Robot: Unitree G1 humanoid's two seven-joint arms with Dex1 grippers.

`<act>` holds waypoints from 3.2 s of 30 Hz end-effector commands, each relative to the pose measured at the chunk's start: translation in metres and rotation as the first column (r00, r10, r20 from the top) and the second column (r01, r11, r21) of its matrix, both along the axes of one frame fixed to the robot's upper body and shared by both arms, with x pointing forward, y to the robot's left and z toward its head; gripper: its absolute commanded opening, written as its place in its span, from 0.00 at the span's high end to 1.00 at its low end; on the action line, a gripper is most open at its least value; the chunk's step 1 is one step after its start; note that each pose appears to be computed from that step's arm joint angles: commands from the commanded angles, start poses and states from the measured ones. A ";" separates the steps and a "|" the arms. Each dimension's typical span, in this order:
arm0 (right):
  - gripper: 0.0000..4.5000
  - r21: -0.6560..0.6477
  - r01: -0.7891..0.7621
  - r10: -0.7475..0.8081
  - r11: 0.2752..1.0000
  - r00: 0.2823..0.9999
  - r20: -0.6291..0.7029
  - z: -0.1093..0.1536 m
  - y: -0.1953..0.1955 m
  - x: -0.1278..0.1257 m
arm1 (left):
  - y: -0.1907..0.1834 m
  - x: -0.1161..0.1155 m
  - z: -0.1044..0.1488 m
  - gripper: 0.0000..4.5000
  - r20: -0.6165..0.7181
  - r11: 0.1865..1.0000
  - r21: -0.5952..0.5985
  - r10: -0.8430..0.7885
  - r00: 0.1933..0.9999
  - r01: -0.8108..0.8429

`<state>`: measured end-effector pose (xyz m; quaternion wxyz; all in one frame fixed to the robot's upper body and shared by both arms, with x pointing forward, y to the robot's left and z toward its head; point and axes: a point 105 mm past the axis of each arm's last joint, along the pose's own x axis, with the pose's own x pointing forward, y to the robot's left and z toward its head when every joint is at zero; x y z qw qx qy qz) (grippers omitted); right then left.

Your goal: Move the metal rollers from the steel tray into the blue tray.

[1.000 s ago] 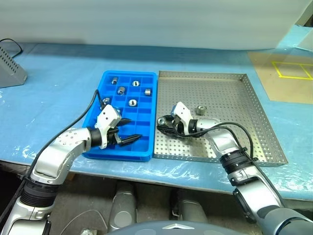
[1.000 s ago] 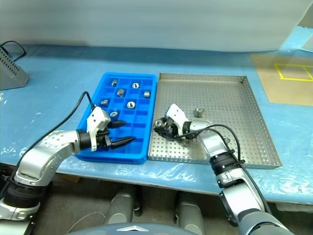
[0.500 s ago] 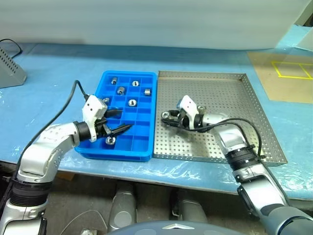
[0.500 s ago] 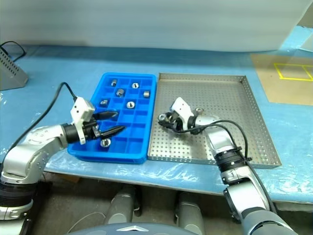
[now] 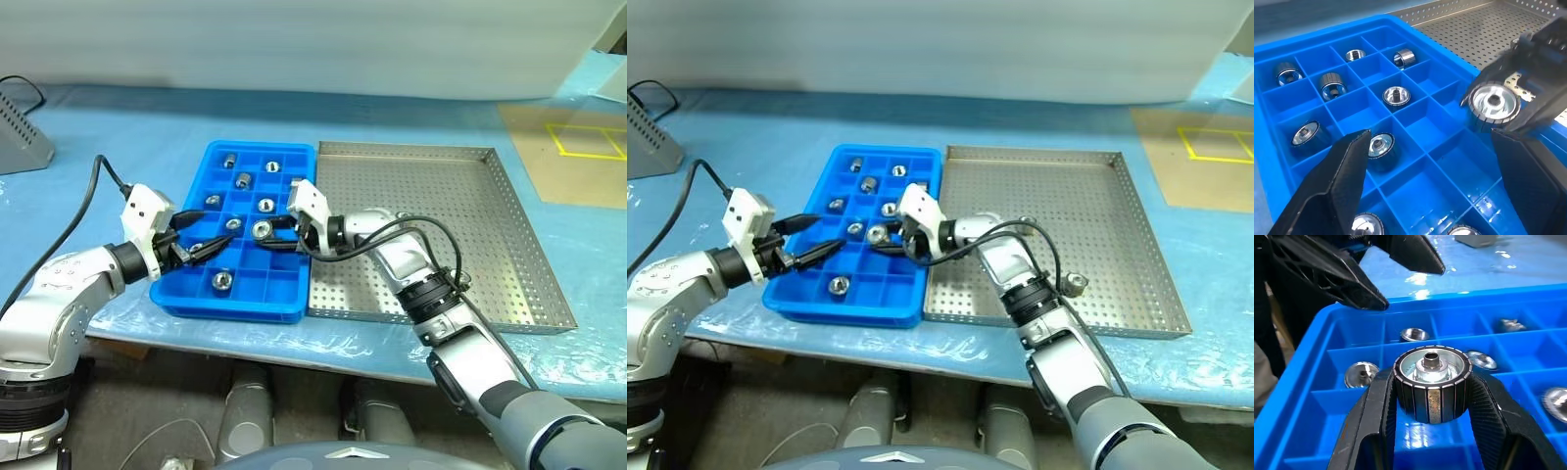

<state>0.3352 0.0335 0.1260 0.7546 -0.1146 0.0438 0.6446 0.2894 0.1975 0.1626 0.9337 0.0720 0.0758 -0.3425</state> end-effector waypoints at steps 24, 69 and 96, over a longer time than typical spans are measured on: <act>0.19 0.183 0.317 -0.307 0.930 0.948 -0.085 0.067 -0.123 0.033 | -0.070 0.021 -0.001 0.09 0.013 0.963 -0.065 -0.261 0.965 0.261; 0.63 0.046 0.682 -0.678 0.730 0.731 -0.080 0.000 -0.181 0.075 | -0.086 0.042 0.009 0.09 0.070 0.939 -0.092 -0.325 0.943 0.330; 0.41 0.109 0.234 -0.221 0.966 0.969 -0.113 0.016 -0.044 0.043 | -0.019 0.002 0.011 0.09 0.052 0.998 -0.015 -0.064 0.997 0.065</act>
